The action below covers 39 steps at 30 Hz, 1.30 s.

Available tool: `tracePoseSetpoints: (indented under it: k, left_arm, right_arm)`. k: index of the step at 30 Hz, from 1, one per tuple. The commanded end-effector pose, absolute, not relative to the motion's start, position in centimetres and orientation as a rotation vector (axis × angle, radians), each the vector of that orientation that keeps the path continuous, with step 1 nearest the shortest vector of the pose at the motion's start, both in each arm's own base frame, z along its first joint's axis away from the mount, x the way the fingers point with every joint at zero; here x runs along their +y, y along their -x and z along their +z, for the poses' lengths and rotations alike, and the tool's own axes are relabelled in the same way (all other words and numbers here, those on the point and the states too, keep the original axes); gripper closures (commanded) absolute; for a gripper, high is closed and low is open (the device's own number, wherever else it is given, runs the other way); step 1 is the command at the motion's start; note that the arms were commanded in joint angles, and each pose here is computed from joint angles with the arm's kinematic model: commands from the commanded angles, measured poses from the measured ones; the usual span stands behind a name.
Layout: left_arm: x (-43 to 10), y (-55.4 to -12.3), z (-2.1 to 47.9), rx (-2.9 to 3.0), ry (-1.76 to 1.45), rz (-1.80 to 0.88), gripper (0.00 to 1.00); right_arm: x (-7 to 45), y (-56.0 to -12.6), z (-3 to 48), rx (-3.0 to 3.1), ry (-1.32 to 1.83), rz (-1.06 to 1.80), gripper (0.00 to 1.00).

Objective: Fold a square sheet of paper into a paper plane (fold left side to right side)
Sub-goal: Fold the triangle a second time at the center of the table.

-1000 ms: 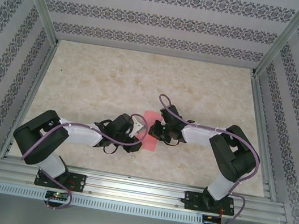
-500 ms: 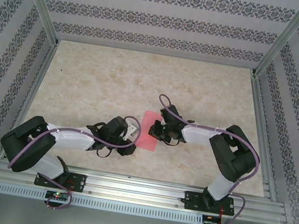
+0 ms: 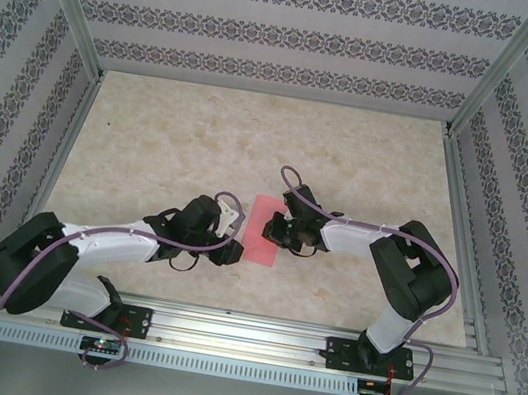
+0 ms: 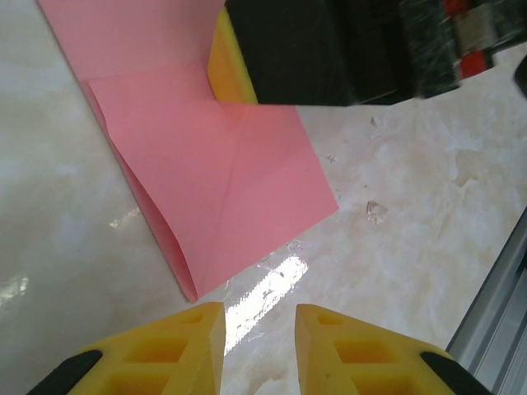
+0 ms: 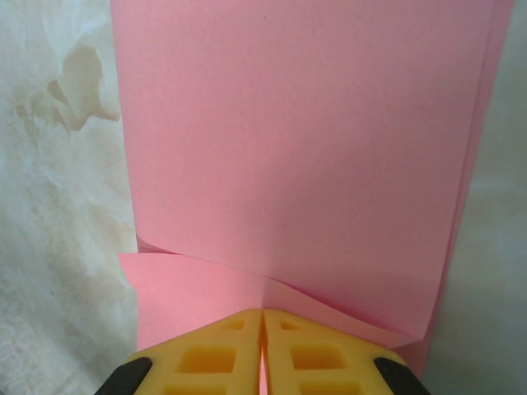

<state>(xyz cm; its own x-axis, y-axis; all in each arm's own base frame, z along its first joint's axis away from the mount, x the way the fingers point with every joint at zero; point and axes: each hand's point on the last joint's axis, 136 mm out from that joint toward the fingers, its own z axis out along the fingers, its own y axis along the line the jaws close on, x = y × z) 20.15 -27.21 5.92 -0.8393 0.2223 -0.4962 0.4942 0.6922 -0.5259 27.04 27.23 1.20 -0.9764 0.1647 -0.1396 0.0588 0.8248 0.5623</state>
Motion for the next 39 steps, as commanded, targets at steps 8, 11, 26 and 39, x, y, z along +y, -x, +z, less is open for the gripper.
tracePoseSetpoints:
  k: [8, 11, 26, 39]
  left_arm:
    - [-29.8, -22.4, 6.0, 2.461, -0.528, -1.068, 0.71]
    - [-29.9, -22.7, 5.4, 2.471, -0.521, -1.068, 0.71]
    - [-28.0, -21.3, 1.0, 2.605, -0.531, -0.962, 0.72]
    - [-27.6, -21.1, 1.0, 2.605, -0.536, -0.944, 0.73]
  right_arm:
    - [25.8, -26.8, -0.5, 2.872, -0.193, 0.748, 0.9]
    - [25.7, -26.8, -0.5, 2.874, -0.194, 0.748, 0.9]
    - [28.3, -27.1, 3.9, 2.773, -0.091, 1.003, 0.89]
    - [31.6, -24.4, 2.6, 2.829, -0.132, 1.15, 0.92]
